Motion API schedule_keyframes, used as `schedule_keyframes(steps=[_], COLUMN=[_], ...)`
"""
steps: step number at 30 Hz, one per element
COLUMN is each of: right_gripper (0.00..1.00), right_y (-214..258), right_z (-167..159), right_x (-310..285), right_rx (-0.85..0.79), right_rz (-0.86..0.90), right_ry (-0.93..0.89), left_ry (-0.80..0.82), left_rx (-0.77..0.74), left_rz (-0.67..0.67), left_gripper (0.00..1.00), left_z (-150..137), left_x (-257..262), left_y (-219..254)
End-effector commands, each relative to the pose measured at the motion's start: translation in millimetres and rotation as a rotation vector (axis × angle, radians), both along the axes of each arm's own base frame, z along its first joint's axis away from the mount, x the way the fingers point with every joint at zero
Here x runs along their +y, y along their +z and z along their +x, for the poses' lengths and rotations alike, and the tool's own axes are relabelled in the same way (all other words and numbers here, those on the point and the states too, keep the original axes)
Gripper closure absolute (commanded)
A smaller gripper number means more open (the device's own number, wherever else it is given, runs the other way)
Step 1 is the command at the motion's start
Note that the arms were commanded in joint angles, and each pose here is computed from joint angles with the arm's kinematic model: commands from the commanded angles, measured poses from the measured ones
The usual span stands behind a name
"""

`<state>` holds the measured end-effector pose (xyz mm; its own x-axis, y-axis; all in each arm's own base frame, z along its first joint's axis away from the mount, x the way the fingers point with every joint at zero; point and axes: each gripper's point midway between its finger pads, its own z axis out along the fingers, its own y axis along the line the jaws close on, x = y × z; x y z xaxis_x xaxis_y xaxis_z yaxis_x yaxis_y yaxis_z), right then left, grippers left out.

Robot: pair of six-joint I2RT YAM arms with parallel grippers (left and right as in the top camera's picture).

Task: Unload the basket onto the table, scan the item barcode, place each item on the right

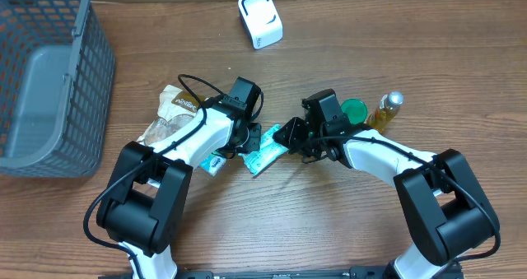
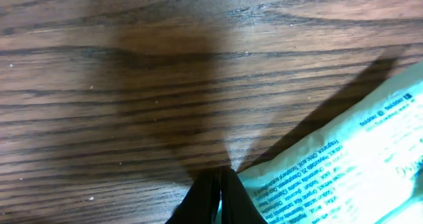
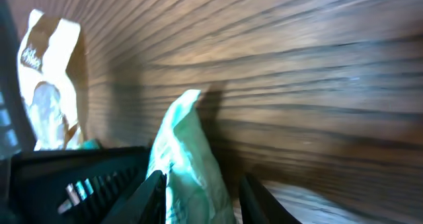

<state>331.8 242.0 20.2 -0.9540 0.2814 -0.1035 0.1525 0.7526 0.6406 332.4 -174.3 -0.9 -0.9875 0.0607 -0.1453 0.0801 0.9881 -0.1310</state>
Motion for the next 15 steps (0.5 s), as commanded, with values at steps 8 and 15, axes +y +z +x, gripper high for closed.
schedule_keyframes(steps=[8, 15], right_gripper=[0.64, 0.57], right_y=[0.9, -0.2], right_z=[-9.1, -13.8], right_x=[6.8, 7.1], right_rx=[-0.034, -0.013], right_rz=[0.015, 0.02], right_ry=[0.117, 0.125], left_ry=[0.004, 0.004], left_rx=[0.019, 0.014], left_rz=[0.039, 0.036], left_gripper=[0.96, 0.96], left_z=[-7.3, -6.1], left_x=[8.0, 7.3], left_y=[-9.9, -9.7])
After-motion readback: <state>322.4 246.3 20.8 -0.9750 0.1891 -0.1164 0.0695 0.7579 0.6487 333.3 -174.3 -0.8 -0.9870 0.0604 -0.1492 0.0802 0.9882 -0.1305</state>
